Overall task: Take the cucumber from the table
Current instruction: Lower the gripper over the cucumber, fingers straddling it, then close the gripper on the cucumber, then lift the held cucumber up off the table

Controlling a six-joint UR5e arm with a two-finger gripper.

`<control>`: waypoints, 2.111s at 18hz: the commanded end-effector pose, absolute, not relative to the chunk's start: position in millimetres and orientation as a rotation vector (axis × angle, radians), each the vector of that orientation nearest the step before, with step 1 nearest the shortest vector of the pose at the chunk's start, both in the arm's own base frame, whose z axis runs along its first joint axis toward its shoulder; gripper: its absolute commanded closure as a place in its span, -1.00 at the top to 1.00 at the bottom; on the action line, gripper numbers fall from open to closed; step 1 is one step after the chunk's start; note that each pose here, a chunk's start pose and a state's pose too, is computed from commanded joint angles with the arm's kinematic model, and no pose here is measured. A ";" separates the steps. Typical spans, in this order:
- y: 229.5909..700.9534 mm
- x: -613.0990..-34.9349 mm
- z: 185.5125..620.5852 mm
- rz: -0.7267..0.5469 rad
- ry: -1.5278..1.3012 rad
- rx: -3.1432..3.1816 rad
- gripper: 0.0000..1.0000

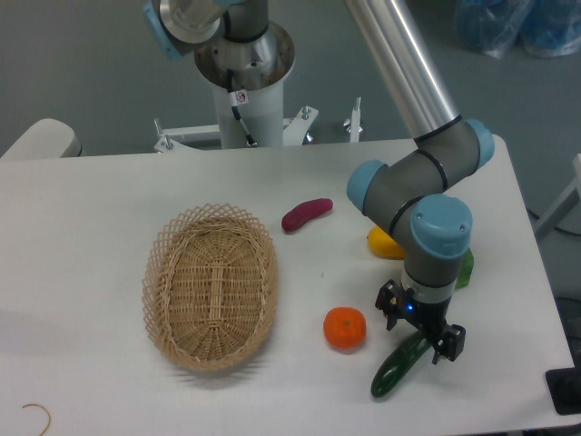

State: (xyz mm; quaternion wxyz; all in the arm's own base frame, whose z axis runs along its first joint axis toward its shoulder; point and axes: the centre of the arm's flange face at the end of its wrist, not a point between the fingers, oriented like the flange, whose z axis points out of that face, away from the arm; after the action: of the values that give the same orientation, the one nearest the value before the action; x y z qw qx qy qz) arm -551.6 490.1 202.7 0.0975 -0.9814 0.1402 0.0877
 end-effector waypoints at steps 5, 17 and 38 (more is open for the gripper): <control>495.2 -558.1 186.0 0.238 0.363 -2.916 1.00; 493.7 -562.1 191.4 0.245 0.300 -2.916 -1.00; 383.0 -521.2 388.0 0.266 0.342 -2.967 -1.00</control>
State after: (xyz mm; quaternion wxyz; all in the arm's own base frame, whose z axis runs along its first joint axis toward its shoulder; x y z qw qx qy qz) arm -521.2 383.0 388.0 0.0715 -0.9870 0.1138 0.0883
